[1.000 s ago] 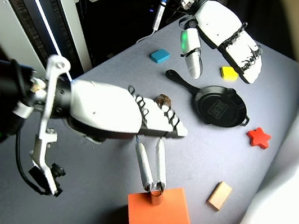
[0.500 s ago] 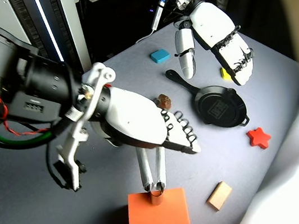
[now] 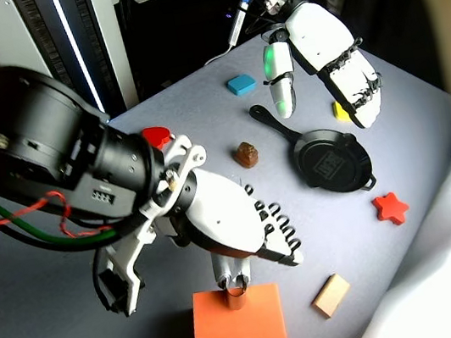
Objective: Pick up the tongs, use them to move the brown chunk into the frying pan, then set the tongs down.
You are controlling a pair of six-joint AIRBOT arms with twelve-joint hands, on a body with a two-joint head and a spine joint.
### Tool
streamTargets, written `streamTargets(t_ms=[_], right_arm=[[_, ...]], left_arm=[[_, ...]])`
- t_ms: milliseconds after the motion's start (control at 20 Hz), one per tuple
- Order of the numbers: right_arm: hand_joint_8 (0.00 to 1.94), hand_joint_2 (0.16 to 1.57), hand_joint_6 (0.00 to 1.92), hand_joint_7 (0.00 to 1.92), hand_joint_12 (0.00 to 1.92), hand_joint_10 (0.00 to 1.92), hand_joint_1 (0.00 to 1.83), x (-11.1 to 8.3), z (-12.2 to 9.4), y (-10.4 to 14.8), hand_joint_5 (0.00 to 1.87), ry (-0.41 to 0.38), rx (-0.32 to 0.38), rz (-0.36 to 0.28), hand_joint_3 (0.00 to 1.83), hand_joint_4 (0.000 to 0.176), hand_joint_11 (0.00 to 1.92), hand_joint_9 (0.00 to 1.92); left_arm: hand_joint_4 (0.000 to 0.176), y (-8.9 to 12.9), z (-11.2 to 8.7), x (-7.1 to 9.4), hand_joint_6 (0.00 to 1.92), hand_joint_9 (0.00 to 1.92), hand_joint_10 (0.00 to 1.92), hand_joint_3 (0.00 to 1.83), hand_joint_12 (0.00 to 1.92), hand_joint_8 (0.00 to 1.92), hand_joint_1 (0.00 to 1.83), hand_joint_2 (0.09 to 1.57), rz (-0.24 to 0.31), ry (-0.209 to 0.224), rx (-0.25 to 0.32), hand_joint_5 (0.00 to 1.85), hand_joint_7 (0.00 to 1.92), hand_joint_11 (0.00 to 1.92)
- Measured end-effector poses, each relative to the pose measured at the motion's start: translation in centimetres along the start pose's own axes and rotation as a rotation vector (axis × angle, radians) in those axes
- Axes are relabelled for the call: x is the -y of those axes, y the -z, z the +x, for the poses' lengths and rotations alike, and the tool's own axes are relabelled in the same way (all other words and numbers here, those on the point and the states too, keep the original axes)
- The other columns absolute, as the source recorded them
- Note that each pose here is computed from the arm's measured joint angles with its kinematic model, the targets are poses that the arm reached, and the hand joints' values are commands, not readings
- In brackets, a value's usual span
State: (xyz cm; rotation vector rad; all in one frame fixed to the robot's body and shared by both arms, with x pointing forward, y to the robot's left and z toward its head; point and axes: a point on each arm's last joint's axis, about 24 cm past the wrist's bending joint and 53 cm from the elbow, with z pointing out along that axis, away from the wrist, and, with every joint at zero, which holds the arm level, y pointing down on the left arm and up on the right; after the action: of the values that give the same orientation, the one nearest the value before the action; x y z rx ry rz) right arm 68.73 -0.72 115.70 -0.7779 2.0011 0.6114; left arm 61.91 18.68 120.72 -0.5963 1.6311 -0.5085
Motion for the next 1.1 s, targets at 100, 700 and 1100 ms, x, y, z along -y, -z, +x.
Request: streamTargets(t_ms=[100, 700, 1100], right_arm=[[0.00, 0.91, 0.00, 0.00, 0.00, 0.00, 1.01, 0.1, 0.0, -0.5, 0.00, 0.003, 0.003, 0.003, 0.00, 0.000, 0.00, 0.00], [0.00, 0.89, 0.00, 0.00, 0.00, 0.00, 1.03, 0.8, 0.5, -2.9, 0.00, 0.052, 0.006, 0.024, 0.00, 0.000, 0.00, 0.00], [0.00, 0.92, 0.00, 0.00, 0.00, 0.00, 0.97, 1.1, 0.9, -3.3, 0.00, 0.053, -0.004, 0.030, 0.00, 0.000, 0.00, 0.00]], left_arm=[[0.007, 0.0, 0.0, 0.0, 0.00, 0.10, 0.01, 0.00, 0.44, 0.01, 0.00, 1.24, 0.001, 0.000, -0.001, 0.00, 0.08, 0.00], [0.005, 0.2, 0.0, -0.5, 0.00, 0.14, 0.00, 0.00, 0.46, 0.00, 0.00, 1.23, -0.015, -0.002, 0.006, 0.01, 0.11, 0.00], [0.001, 0.5, 0.4, -0.7, 0.00, 0.13, 0.00, 0.00, 0.48, 0.00, 0.00, 1.24, -0.023, 0.001, -0.004, 0.02, 0.11, 0.00]])
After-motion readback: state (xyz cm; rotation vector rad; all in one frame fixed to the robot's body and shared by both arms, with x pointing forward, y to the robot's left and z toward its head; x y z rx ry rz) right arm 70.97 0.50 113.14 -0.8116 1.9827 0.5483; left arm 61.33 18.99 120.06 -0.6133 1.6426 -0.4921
